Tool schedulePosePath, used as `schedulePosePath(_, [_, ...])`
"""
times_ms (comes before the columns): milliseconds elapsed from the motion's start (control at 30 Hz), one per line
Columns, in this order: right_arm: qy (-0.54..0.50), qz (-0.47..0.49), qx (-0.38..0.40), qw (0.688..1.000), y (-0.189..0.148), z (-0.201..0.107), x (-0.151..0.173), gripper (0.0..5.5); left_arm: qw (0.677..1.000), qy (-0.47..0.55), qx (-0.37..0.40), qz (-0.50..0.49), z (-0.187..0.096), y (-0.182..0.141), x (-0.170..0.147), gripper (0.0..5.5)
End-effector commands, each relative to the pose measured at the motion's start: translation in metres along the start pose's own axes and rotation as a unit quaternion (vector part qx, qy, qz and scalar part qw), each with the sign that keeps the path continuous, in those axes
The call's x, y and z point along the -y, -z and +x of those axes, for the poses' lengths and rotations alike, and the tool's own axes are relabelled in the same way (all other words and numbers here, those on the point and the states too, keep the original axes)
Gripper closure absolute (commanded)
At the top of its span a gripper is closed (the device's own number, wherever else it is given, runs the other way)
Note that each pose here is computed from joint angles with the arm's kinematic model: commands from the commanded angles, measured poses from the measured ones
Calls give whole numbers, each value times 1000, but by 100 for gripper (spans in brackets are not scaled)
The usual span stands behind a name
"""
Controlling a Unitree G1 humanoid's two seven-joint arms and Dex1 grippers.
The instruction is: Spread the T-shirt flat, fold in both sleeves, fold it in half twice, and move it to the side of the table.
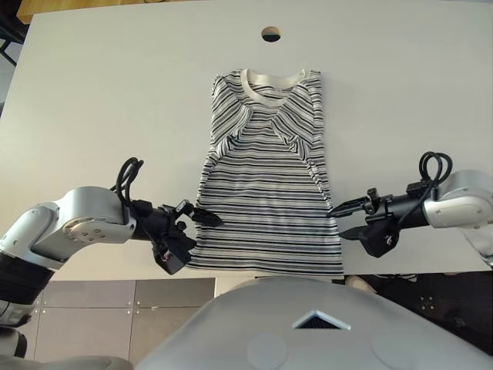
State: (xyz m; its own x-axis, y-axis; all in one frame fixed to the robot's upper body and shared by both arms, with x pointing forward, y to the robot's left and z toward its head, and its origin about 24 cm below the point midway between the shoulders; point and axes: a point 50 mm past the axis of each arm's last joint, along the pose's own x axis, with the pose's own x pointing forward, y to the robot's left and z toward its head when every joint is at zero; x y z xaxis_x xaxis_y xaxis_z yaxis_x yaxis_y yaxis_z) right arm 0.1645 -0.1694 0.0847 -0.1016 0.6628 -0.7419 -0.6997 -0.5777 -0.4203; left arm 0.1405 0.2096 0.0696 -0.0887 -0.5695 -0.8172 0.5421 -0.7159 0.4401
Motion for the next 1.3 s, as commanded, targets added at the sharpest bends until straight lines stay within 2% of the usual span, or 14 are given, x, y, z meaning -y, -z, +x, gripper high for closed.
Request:
schedulePosePath(33, [-8,-7,22,1000,-7,2,-3,288,998,36,26,-34,19,-9,17,119])
schedulePosePath(200, [-40,1,35,999,-10,6,-9,288,998,50,29,-32,23,-12,19,119])
schedulePosePath(233, [-43,3,35,998,-10,6,-10,283,998,50,30,-32,23,-12,19,138])
schedulePosePath(533, [-70,34,45,996,-10,13,-15,459,997,61,31,-26,28,-10,19,310])
schedulePosePath(667, [-56,24,30,998,-5,4,-3,523,998,58,29,-27,30,-10,19,371])
schedulePosePath(800, [-40,14,8,999,1,-8,11,540,998,56,29,-29,31,-11,19,434])
schedulePosePath(1033, [-64,18,11,998,3,-6,6,426,997,57,28,-31,31,-12,21,538])
schedulePosePath(1300, [-90,5,-6,996,8,0,-11,282,997,57,27,-33,31,-12,21,540])
